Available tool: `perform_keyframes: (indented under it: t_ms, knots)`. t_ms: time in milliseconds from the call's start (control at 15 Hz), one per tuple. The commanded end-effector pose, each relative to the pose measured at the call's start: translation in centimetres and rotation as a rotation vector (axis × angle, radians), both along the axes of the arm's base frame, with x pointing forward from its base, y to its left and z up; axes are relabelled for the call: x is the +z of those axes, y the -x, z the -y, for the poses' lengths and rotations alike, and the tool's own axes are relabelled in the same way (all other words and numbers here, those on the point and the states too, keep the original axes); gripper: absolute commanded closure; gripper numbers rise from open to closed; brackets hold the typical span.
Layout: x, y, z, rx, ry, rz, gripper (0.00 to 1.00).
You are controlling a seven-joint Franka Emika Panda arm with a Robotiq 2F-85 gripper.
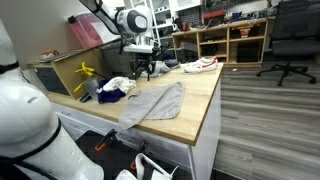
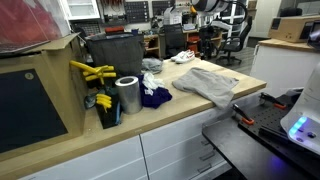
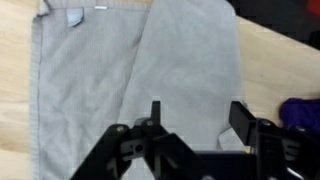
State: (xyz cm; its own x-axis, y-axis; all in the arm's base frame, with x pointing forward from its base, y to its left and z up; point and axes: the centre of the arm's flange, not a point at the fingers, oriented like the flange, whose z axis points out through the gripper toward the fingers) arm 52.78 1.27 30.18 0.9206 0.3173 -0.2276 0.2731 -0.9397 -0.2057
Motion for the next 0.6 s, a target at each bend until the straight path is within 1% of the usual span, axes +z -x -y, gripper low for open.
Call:
perform_keyframes:
  t_ms: [0, 133, 333, 400, 533]
  knots:
    - [-0.7, -0.8, 1.2, -0.071, 0.107, 0.1, 0.58]
    - [-1.5, -0.7, 2.1, -0.095, 0.156, 0.116, 0.73]
    - [-3.1, 0.4, 3.5, -0.108, 0.223, 0.123, 0.95]
    - [-3.6, 0.7, 3.8, -0.114, 0.237, 0.128, 0.99]
    - [-4.7, 1.3, 4.7, -0.129, 0.26, 0.142, 1.0]
